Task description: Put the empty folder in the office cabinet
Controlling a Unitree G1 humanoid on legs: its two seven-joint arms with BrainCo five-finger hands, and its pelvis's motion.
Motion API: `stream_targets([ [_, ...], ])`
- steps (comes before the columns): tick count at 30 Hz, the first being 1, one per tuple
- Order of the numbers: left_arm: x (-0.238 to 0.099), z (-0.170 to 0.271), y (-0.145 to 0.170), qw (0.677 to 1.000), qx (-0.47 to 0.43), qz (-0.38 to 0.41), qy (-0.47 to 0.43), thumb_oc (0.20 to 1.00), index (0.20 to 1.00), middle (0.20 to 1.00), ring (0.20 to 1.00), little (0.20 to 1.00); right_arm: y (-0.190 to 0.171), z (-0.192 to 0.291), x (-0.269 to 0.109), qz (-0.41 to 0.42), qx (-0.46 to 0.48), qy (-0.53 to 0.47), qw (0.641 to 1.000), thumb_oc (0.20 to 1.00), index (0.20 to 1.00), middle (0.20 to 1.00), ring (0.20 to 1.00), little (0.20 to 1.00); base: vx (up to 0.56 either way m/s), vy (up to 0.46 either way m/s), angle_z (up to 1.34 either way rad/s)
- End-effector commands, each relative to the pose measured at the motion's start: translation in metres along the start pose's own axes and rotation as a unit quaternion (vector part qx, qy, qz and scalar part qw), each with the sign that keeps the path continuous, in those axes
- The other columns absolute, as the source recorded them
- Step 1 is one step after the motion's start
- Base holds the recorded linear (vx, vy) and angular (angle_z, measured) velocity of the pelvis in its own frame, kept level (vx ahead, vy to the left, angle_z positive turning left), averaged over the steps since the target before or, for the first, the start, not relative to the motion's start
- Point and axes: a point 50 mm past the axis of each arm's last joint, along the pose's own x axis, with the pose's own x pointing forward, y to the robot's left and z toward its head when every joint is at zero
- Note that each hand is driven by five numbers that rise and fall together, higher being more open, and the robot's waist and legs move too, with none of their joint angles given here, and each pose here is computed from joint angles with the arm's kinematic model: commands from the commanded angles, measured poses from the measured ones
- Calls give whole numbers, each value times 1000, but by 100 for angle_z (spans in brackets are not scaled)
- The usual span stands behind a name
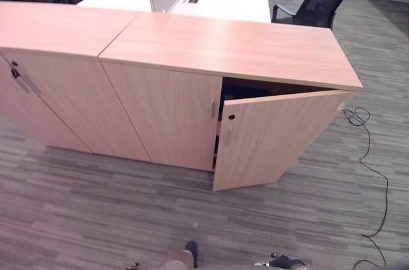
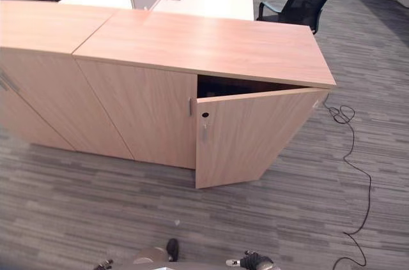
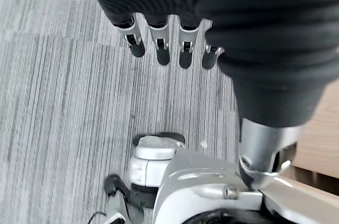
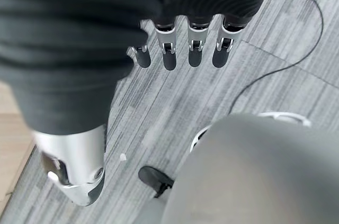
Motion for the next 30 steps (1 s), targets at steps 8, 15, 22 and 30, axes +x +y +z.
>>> stream_targets([
  [8,-1,15,-24,992,97,-68,-47,1000,1000,1000,1000,1000,-9,21,1,-5,-110,-33,993,1000,1000,1000,1000,1000,-2,81,-7],
  [15,-2,8,-27,990,109,-79,-36,1000,1000,1000,1000,1000,-8,11,1,0,-119,-16,993,1000,1000,1000,1000,1000,-6,29,-4],
  [22,-3,0,-30,991,107,-83,-23,1000,1000,1000,1000,1000,-9,4,0,0,-107,-8,994,1000,1000,1000,1000,1000,2,2,1],
  [30,-4,-5,-32,991,103,-86,-13,1000,1000,1000,1000,1000,-9,-1,0,-1,-82,-1,997,1000,1000,1000,1000,1000,1,1,1],
])
